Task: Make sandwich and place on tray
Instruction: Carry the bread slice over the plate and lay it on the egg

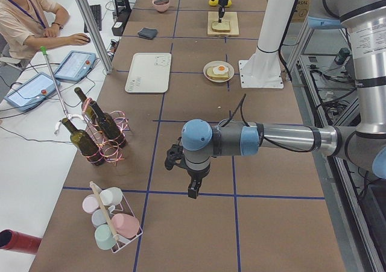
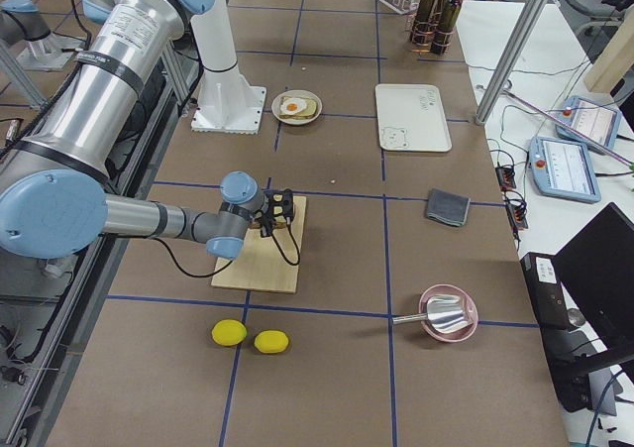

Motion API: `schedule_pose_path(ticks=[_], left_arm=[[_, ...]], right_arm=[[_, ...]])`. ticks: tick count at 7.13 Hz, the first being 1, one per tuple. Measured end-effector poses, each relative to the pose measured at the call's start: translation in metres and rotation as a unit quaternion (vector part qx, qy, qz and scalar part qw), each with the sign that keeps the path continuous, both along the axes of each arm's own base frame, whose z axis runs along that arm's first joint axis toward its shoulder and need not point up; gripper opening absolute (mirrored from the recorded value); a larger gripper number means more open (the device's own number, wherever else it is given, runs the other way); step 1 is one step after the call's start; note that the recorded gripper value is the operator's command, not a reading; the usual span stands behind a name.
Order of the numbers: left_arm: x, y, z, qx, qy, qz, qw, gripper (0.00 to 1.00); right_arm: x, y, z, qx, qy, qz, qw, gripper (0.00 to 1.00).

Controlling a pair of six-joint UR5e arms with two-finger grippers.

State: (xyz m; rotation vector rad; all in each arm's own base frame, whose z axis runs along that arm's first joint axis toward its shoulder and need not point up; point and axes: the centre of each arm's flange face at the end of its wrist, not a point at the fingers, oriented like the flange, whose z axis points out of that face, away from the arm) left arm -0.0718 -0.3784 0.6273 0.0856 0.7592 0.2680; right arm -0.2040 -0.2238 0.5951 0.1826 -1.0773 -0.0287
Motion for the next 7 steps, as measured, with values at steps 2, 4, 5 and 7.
schedule_pose_path(ticks=[2,4,5,7], left_arm=[[0.000,0.001,0.001,-0.001,0.000,0.000,1.0000,1.00],[0.000,0.002,0.004,-0.005,0.000,0.000,1.0000,1.00],[0.000,0.003,0.007,-0.008,0.000,0.000,1.0000,1.00],[0.000,0.005,0.009,-0.011,0.000,0.000,0.9999,1.00]], right_arm=[[-0.002,-0.001,-0.050,0.007,-0.049,-0.012,0.9987,0.00],[-0.006,-0.010,-0.108,0.002,-0.113,-0.017,0.9935,0.00],[-0.024,-0.023,-0.135,-0.005,-0.140,-0.012,0.9901,0.00],[-0.090,-0.058,-0.197,-0.050,-0.164,0.005,0.9851,0.00]])
